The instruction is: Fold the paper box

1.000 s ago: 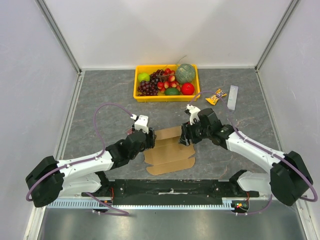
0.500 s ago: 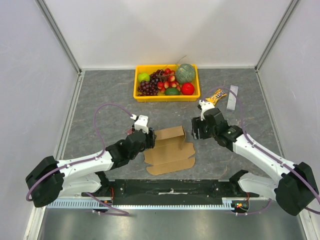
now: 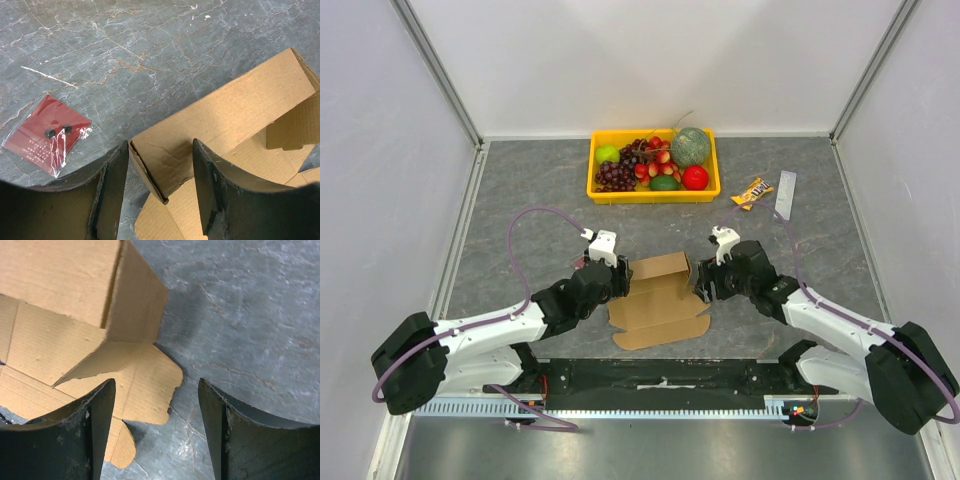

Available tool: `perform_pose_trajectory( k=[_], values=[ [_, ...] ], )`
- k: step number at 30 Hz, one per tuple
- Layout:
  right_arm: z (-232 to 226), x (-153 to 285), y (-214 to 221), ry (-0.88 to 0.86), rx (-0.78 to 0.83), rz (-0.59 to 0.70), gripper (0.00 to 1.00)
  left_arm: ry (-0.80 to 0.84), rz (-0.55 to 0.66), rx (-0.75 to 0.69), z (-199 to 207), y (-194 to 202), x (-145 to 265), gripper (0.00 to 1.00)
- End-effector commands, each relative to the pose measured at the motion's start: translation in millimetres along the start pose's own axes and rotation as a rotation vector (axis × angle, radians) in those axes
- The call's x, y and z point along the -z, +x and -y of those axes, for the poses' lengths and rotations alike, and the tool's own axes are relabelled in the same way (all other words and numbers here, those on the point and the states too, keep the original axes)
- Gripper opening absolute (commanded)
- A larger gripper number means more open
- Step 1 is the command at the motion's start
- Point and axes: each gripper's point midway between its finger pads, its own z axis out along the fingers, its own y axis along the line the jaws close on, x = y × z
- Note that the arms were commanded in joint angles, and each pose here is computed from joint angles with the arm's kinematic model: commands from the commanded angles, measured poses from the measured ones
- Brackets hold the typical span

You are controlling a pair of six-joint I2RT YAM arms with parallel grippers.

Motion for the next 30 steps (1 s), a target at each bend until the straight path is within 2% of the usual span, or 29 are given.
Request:
perform_pose_trajectory(
  k=[1,18,30],
  values=[
    [-18,-6,-31,-0.119,0.101,0.171,0.74,0.020,0.027,0.019,6,-10,1,0.59],
    [-35,-31,-47,-0.235,0.182,0.257,0.71,0.025,0.025,0.021,6,-9,1,0.59],
    [-41,-36,-50,-0.278,0.236,0.288,0.70,0.072,0.051,0.041,16,-25,9,0.61]
  ],
)
